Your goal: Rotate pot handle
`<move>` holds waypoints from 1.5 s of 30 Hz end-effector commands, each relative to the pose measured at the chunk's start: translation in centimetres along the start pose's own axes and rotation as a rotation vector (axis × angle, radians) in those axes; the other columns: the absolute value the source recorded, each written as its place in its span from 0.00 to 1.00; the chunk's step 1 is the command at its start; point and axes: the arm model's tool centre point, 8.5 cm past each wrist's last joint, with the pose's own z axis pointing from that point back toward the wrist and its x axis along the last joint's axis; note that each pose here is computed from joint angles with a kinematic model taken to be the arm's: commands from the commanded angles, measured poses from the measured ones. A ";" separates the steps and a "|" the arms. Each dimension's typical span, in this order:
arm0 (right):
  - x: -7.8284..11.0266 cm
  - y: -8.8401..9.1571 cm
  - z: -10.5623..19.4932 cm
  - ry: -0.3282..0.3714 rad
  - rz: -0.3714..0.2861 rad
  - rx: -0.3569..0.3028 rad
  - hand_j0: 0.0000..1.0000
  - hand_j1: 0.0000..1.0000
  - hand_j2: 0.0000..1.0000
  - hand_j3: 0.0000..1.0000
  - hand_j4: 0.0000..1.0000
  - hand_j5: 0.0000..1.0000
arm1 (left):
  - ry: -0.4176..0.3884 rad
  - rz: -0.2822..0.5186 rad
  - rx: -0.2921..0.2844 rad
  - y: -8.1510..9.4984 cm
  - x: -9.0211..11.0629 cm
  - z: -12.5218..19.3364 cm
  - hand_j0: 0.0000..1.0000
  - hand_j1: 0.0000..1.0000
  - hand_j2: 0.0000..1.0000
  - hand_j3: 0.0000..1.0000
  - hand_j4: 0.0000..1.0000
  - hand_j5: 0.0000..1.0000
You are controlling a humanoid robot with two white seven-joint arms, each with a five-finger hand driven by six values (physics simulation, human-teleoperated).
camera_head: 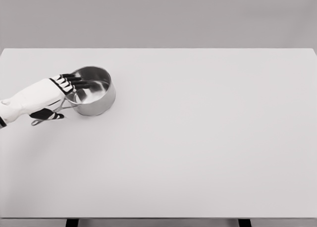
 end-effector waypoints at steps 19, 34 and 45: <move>0.0 0.0 0.0 -0.001 0.001 0.000 1.00 1.00 1.00 1.00 1.00 1.00 | 0.074 -0.009 0.013 1.2 -2.2 1.8 1.00 1.00 1.00 1.00 1.00 1.00; 0.0 0.0 0.0 -0.001 0.001 0.000 1.00 1.00 1.00 1.00 1.00 1.00 | 0.089 0.013 0.047 2.0 -2.6 2.2 1.00 1.00 1.00 1.00 1.00 1.00; 0.0 0.0 0.0 0.000 0.001 0.000 1.00 1.00 1.00 1.00 1.00 1.00 | 0.092 0.043 0.041 1.0 -2.6 2.0 1.00 1.00 1.00 1.00 1.00 1.00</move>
